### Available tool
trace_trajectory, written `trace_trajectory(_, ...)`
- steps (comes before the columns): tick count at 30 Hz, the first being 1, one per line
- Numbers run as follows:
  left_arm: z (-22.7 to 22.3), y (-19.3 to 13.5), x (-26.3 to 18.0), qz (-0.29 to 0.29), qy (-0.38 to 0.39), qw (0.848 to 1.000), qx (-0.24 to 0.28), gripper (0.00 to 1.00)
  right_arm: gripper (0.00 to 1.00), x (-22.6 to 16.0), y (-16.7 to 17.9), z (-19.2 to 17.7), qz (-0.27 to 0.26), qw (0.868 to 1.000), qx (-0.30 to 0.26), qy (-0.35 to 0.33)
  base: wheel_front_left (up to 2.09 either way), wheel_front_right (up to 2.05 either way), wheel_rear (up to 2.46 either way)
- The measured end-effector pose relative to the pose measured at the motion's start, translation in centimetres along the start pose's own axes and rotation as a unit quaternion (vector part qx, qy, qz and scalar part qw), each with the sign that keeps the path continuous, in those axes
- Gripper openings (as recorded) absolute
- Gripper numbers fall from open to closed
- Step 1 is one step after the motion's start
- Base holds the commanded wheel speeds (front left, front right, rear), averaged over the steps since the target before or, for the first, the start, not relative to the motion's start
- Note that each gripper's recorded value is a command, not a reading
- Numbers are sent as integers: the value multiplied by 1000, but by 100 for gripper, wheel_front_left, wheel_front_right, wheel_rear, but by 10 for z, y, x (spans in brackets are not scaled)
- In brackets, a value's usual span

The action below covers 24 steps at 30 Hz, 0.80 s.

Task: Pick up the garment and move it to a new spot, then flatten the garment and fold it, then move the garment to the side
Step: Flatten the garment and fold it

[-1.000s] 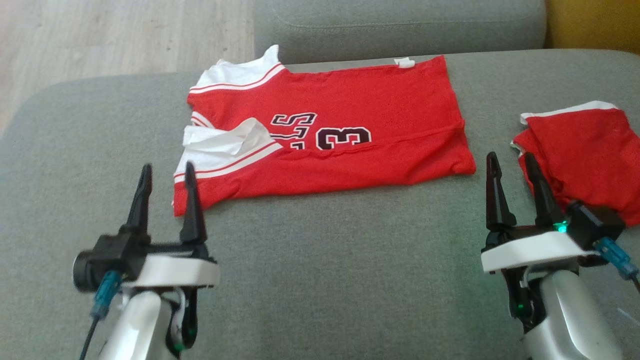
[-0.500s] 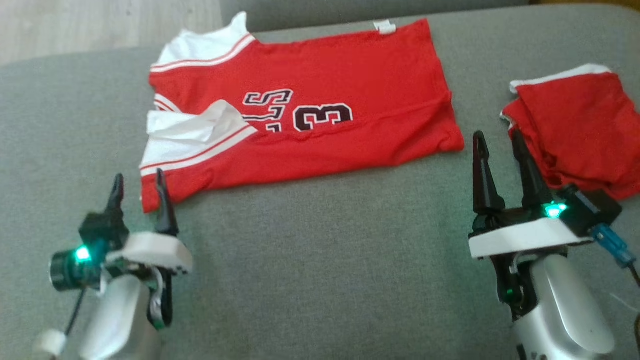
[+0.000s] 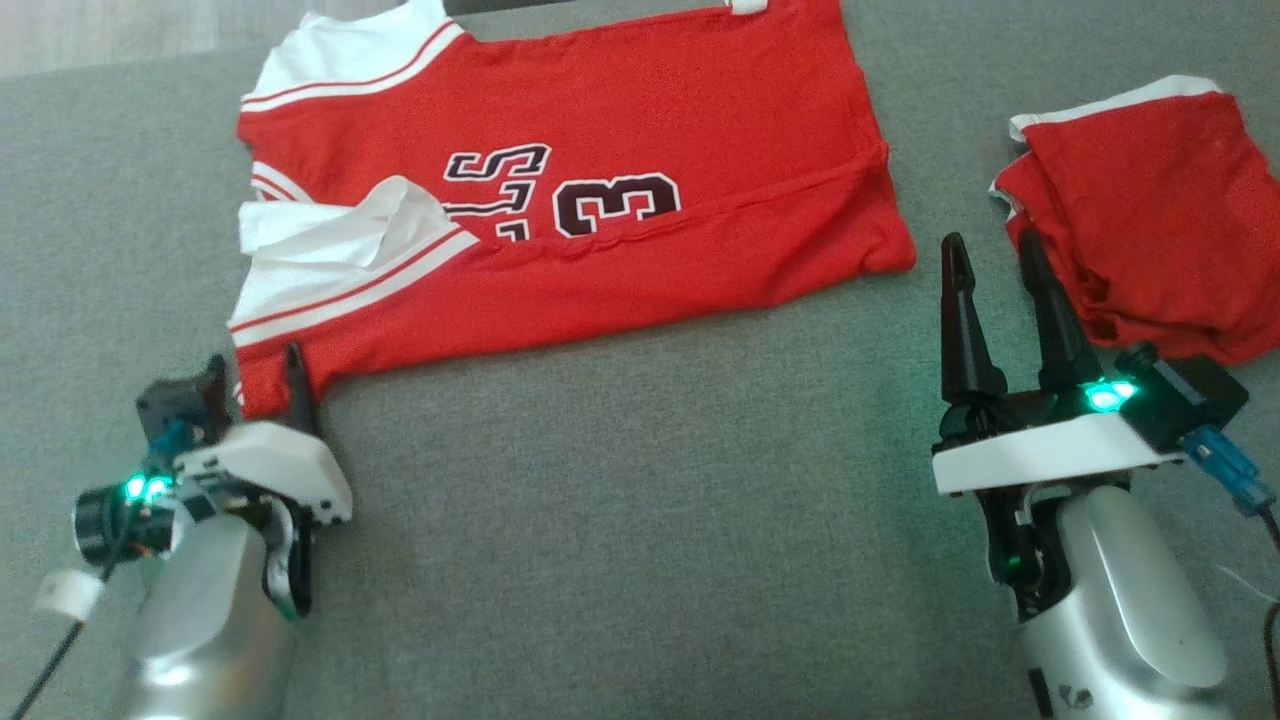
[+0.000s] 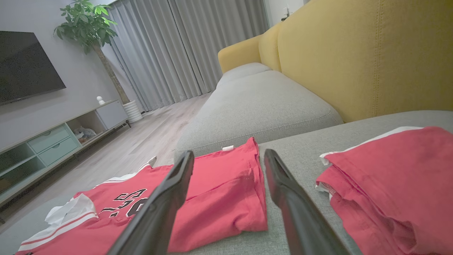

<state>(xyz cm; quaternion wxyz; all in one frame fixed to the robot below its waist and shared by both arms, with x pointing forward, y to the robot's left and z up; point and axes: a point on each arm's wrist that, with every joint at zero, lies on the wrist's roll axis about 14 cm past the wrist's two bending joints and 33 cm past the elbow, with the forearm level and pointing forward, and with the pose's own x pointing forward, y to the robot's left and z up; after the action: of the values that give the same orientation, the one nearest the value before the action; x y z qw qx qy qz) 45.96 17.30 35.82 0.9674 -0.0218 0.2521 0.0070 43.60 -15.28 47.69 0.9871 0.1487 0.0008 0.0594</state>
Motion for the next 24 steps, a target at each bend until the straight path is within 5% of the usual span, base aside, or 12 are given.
trace_trajectory(6,-3,-3,14,-9,35,999,5,100,100,0,-4,-1,-5,1000,3,0,0,0,0)
trace_trajectory(7,-3,-4,15,-13,40,999,7,87,100,0,-4,0,-6,1000,6,0,0,0,0)
trace_trajectory(8,-3,-6,15,-19,44,999,8,10,100,0,-4,0,-6,1000,7,-1,0,0,0)
trace_trajectory(9,-2,-6,15,-21,45,999,9,0,100,0,-4,1,-6,1000,7,-2,0,0,0)
trace_trajectory(18,27,-13,3,-33,-38,999,4,0,100,-1,0,-2,-1,1000,2,5,0,0,0)
trace_trajectory(24,86,-40,-9,-90,-155,983,38,0,100,7,-1,-18,2,999,-20,39,0,0,0)
